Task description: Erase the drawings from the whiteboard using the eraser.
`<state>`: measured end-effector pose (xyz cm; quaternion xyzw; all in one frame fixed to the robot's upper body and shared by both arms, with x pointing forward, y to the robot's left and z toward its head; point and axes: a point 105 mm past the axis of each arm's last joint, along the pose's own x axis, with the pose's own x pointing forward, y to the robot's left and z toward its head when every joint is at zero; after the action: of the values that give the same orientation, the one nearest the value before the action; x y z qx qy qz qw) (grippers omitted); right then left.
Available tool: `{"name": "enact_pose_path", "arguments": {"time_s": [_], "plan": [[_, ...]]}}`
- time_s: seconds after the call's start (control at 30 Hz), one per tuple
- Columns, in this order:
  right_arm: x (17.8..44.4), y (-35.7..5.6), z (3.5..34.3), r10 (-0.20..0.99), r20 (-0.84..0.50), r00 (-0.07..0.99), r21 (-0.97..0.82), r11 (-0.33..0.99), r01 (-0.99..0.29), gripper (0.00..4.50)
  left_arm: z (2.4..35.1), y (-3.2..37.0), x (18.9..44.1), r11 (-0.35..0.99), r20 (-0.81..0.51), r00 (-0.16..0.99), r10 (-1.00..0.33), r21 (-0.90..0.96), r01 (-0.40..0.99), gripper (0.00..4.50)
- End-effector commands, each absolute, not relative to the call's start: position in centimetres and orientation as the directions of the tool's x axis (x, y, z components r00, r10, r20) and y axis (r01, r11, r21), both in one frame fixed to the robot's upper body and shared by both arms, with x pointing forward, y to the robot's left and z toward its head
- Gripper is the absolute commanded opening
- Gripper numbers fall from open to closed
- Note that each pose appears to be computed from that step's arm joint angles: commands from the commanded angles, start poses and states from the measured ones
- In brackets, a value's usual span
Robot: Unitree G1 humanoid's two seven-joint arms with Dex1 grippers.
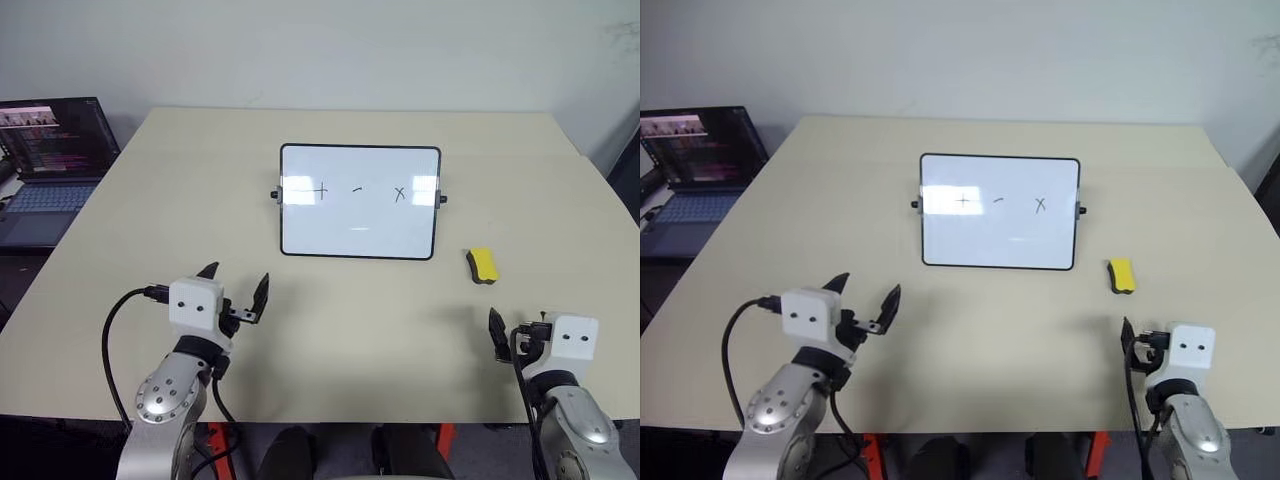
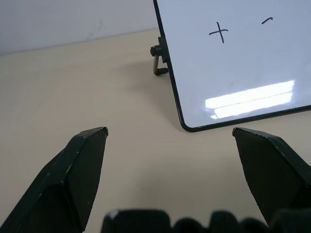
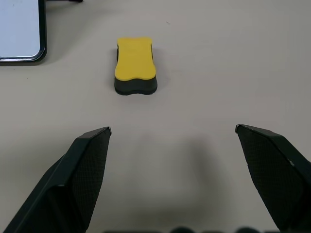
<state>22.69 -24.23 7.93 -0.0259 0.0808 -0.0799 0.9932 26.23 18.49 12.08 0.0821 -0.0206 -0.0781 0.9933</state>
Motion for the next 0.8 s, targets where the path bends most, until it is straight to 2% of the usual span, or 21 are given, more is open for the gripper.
{"name": "enact_pose_path", "arguments": {"time_s": [0.03,0.3,0.43,0.63,0.8], "plan": [[22.7,-24.8,10.3,-0.184,-0.077,0.98,-0.086,0.98,0.177,4.48,12.8,17.7,26.3,0.97,0.067,0.98,-0.188,0.166,0.175,4.5],[23.9,-24.6,10.8,-0.166,-0.056,0.984,-0.074,0.984,0.162,4.48,12.5,18.0,26.3,0.973,0.063,0.983,-0.175,0.166,0.162,4.5],[24.7,-23.1,10.7,-0.11,-0.061,0.992,-0.051,0.993,0.107,4.48,12.9,19.3,26.6,0.968,0.067,0.979,-0.191,0.18,0.177,4.5],[26.2,-21.0,10.8,-0.011,-0.1,0.995,-0.009,1.0,0.01,4.48,15.6,20.4,29.2,0.939,0.105,0.943,-0.316,0.178,0.295,4.5],[27.4,-20.8,11.9,0.012,-0.093,0.996,-0.002,1.0,-0.013,4.48,17.9,19.3,30.2,0.857,0.099,0.855,-0.509,0.157,0.492,4.5]]}}
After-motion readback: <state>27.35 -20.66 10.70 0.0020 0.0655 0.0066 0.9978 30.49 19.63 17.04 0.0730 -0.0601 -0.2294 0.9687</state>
